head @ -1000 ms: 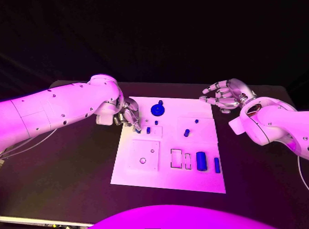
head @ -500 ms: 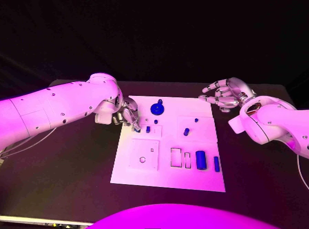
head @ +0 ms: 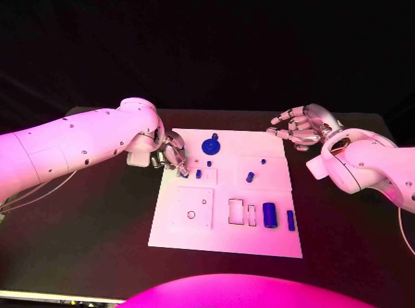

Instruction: Assemble the parts on the task board

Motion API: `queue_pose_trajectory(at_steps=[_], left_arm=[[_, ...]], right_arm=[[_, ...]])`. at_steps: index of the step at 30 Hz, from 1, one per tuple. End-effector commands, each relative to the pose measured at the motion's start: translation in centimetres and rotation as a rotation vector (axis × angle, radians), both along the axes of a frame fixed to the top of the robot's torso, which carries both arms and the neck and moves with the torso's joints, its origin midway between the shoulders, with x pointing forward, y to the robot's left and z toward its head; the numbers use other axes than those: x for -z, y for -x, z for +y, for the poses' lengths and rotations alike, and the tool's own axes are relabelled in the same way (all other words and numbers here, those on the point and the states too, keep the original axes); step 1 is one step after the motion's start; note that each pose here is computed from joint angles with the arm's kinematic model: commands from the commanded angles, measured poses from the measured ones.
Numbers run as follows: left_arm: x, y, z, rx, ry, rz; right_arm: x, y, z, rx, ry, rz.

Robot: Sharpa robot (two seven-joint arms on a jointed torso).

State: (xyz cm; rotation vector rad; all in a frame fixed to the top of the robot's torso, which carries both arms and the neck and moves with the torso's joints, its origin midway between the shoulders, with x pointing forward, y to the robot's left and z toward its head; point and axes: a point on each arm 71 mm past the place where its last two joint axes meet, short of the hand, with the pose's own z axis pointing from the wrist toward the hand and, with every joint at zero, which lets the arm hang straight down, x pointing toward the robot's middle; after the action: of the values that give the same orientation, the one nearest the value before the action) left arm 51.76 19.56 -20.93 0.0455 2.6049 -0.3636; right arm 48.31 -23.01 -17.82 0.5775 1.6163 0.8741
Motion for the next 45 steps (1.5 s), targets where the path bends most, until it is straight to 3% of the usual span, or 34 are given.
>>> queue_pose_trajectory(at_steps=[1,18,30,45], left_arm=[[-0.02,0.11,-0.3,0.016,0.008,0.018],[0.34,-0.32,-1.1,0.014,-0.008,0.026],[0.40,-1.05,-0.8,-0.034,-0.015,-0.026],[0.58,-0.76,-1.2,-0.010,-0.018,0.000]], right_arm=[[0.0,0.0,0.1,-0.008,0.000,-0.006],[0.0,0.1,0.1,-0.007,0.000,-0.007],[-0.1,0.0,0.1,-0.006,0.000,-0.008],[0.0,0.0,0.1,-0.007,0.000,-0.007]])
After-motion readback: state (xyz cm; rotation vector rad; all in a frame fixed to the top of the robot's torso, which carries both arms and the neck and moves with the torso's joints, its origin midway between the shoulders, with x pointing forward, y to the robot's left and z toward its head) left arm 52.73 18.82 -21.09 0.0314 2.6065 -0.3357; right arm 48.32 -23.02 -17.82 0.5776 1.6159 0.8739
